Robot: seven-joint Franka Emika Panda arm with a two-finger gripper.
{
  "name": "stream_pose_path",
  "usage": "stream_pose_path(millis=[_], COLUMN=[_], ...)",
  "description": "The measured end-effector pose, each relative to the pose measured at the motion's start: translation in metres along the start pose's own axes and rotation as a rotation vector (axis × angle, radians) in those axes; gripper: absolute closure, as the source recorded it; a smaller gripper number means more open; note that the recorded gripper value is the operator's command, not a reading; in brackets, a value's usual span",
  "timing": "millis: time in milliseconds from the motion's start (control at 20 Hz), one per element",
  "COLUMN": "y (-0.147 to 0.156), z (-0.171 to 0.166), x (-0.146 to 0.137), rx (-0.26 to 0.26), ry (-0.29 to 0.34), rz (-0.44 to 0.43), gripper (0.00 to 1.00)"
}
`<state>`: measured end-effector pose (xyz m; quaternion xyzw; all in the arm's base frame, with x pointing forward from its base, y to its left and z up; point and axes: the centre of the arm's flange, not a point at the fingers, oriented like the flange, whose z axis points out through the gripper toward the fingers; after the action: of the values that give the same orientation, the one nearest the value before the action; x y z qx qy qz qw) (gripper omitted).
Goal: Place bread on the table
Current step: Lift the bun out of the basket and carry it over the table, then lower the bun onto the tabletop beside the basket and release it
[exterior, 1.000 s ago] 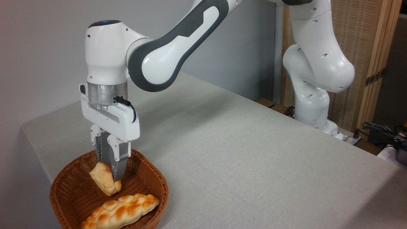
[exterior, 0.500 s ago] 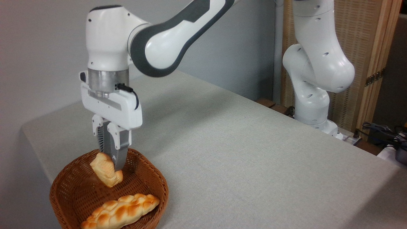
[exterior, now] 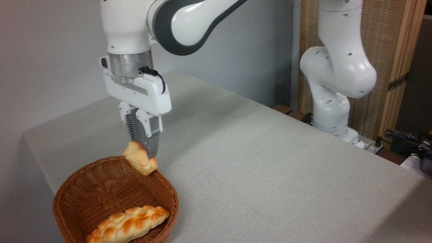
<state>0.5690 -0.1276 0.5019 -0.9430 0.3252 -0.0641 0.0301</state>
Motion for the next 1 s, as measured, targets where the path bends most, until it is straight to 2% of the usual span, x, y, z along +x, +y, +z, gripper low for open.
stream_pose_path(millis=[150, 200, 300, 400, 600, 1000], y=[0.01, 0.014, 0.021, 0.027, 0.039, 0.042], z=[-0.004, -0.004, 0.0, 0.008, 0.021, 0.026], x=[-0.019, -0.025, -0.033, -0.036, -0.035, -0.033], rx=[-0.081, -0.108, -0.148, -0.165, -0.18, -0.185], ry=[-0.032, -0.046, -0.063, -0.081, -0.104, -0.113], rz=[0.065, 0.088, 0.116, 0.129, 0.149, 0.155], gripper=[0.55, 0.5, 0.08, 0.0, 0.0, 0.0])
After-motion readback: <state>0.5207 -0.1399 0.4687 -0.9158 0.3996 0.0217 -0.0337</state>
